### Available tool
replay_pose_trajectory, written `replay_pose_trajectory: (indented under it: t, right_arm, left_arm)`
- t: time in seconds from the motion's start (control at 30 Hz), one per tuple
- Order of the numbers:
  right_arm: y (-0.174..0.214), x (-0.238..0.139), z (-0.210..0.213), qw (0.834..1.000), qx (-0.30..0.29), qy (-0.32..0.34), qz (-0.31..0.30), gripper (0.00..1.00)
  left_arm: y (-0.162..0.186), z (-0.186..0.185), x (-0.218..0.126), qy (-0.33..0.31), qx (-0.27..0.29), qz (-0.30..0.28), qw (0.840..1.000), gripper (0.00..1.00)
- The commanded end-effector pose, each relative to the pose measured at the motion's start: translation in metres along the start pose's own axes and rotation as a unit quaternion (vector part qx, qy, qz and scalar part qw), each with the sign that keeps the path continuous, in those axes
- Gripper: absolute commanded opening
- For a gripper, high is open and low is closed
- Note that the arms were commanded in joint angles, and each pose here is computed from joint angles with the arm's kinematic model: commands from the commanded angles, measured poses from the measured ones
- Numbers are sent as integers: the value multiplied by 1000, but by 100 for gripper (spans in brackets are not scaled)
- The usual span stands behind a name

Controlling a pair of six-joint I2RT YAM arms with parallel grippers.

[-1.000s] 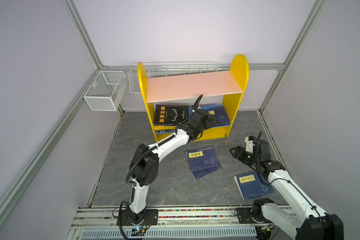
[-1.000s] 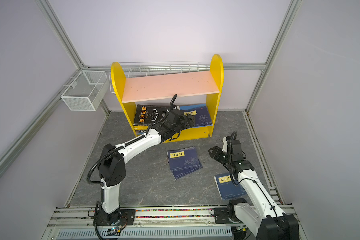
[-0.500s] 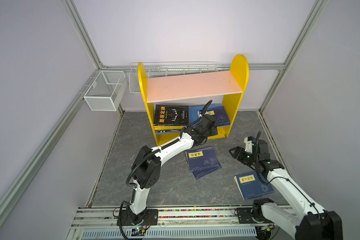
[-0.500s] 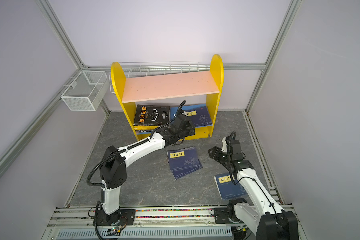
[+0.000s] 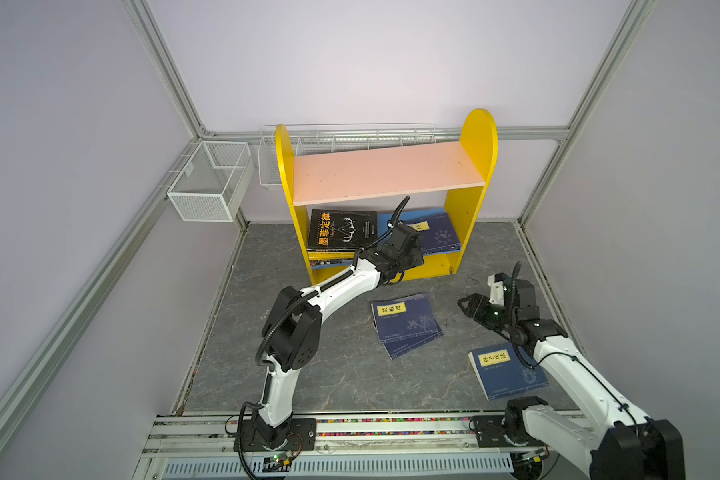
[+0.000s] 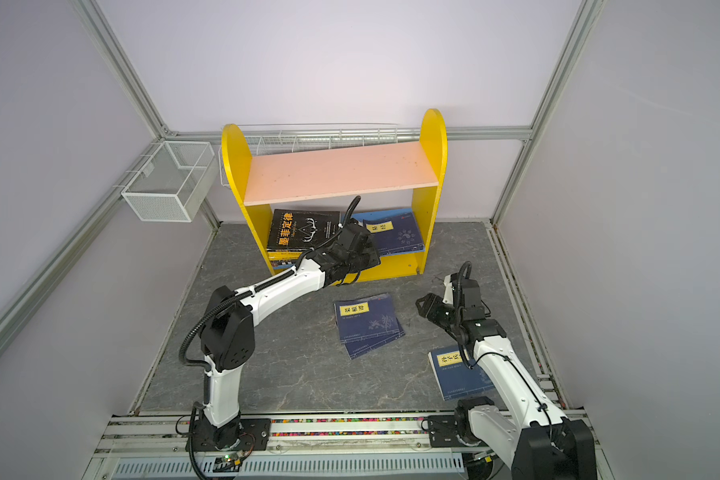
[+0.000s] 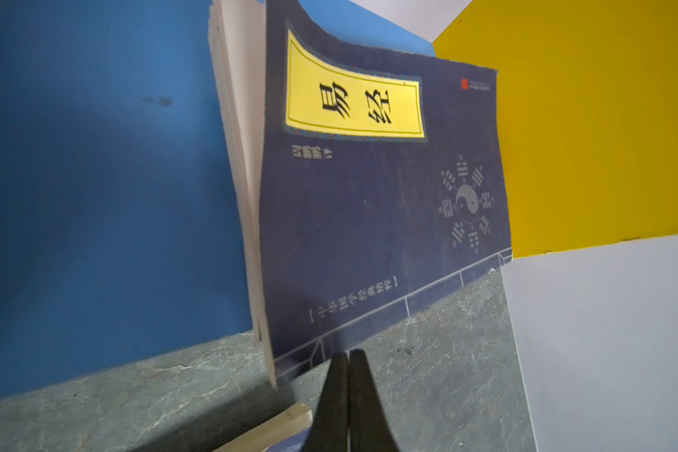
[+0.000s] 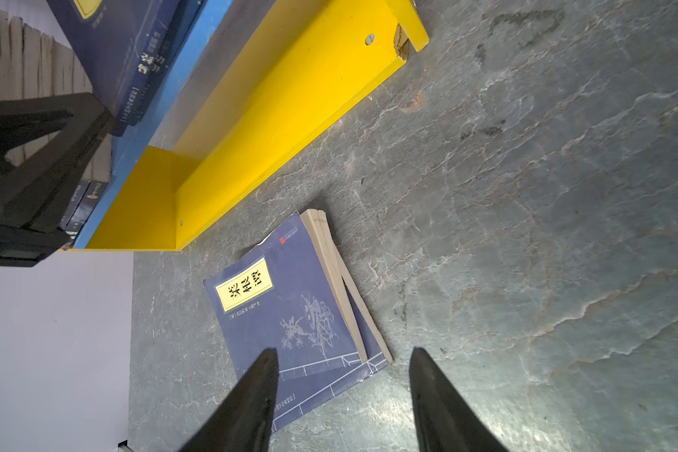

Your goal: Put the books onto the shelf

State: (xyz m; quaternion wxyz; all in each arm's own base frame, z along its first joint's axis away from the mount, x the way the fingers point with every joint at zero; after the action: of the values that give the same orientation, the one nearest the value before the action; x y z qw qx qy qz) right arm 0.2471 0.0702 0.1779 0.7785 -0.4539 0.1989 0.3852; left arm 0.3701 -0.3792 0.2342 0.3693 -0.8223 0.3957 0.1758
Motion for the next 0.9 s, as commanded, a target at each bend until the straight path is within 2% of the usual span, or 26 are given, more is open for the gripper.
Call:
replay_pose_trajectory:
  t: [0.0, 0.37, 0.87]
  right_arm:
    - [3, 3, 1, 1000, -8, -3, 11, 57]
    - [3, 4, 1, 1000, -7, -4, 13, 57]
    - [3, 4, 0, 1000, -8, -2, 14, 57]
  left_arm:
    - [8, 6, 10, -10, -4, 20, 1000, 0]
    - [14, 14, 16, -22, -6, 28, 999, 0]
    - [0, 19, 15, -46, 0, 9, 999, 0]
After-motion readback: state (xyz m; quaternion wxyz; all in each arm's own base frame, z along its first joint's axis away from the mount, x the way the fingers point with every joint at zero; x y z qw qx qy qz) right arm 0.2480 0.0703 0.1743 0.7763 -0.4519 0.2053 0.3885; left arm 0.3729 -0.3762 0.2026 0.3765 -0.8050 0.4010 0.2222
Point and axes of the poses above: each gripper's point midway between its finger pads, its own x axis out along the fingers, its own z axis along the line the jaws close on, y = z × x, the point moved 7 cm from there along -x, back along the fingers, and after that the axes turned 12 degrees about -x, right-handed, at the moved point
